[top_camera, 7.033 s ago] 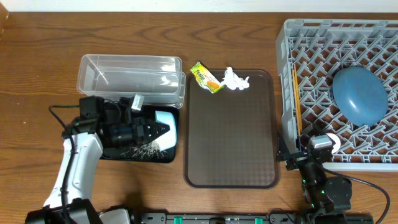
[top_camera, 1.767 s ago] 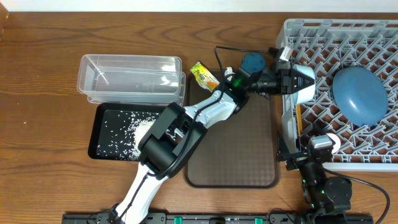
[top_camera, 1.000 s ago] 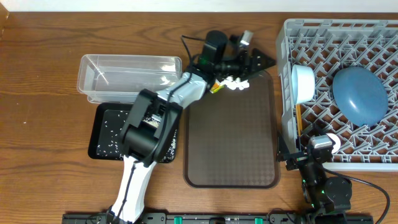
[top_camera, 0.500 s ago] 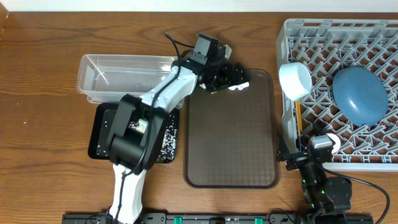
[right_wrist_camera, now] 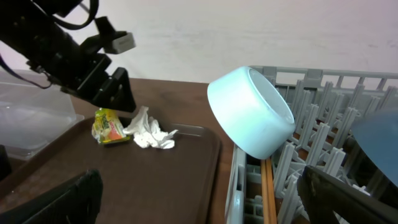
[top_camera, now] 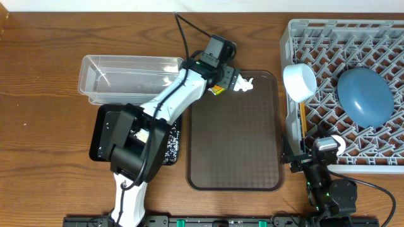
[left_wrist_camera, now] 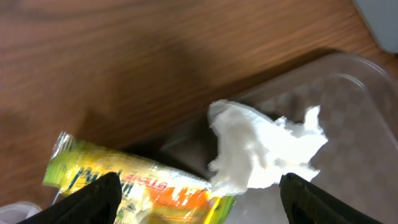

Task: Sort waste into correct bins and load items into the dishwasher rack
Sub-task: 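Grasp the white tissue on the brown tray with the left gripper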

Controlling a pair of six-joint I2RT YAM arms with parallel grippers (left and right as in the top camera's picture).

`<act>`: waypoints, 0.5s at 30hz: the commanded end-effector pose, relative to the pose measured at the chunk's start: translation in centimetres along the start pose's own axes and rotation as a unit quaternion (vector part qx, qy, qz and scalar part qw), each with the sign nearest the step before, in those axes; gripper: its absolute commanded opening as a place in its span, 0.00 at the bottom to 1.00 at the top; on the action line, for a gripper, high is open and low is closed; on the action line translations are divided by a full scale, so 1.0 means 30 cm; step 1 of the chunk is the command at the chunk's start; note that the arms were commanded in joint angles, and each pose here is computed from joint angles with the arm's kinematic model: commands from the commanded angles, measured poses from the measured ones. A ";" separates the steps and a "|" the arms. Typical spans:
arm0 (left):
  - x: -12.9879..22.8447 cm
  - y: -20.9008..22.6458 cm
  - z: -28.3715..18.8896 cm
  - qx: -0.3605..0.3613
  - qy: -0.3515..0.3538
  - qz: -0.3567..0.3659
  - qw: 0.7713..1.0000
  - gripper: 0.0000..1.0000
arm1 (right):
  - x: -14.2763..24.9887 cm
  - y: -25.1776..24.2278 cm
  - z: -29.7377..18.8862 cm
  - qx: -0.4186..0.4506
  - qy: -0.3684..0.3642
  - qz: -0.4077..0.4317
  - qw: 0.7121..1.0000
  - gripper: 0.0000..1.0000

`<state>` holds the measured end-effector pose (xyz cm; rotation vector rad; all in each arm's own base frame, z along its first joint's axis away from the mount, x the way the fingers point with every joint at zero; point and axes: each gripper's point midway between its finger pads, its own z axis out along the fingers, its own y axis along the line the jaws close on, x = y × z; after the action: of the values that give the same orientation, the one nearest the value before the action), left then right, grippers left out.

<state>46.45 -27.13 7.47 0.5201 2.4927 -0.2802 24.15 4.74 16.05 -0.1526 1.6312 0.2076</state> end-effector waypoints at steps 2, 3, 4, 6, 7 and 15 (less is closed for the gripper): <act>0.033 -0.054 0.083 -0.005 0.005 0.051 0.999 0.83 | 0.005 -0.006 0.000 0.004 0.000 0.001 1.000 0.99; 0.046 -0.066 0.098 -0.004 0.009 0.054 0.998 0.80 | 0.005 -0.006 0.000 0.004 0.000 0.001 1.000 0.99; 0.067 -0.082 0.119 -0.001 0.017 0.064 0.998 0.67 | 0.005 -0.006 0.000 0.004 0.000 0.001 1.000 0.99; 0.078 -0.090 0.128 0.000 0.021 0.066 0.998 0.57 | 0.005 -0.006 0.000 0.004 0.000 0.001 1.000 0.99; 0.081 -0.092 0.128 0.000 0.022 0.066 0.998 0.49 | 0.005 -0.006 0.000 0.004 0.000 0.001 1.000 0.99; 0.005 -0.089 -0.028 0.000 0.004 0.063 0.998 0.06 | 0.005 -0.006 0.000 0.004 0.000 0.001 1.000 0.99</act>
<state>44.13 -29.70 2.90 0.7131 2.5322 -0.2171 24.15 4.75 16.04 -0.1529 1.6315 0.2080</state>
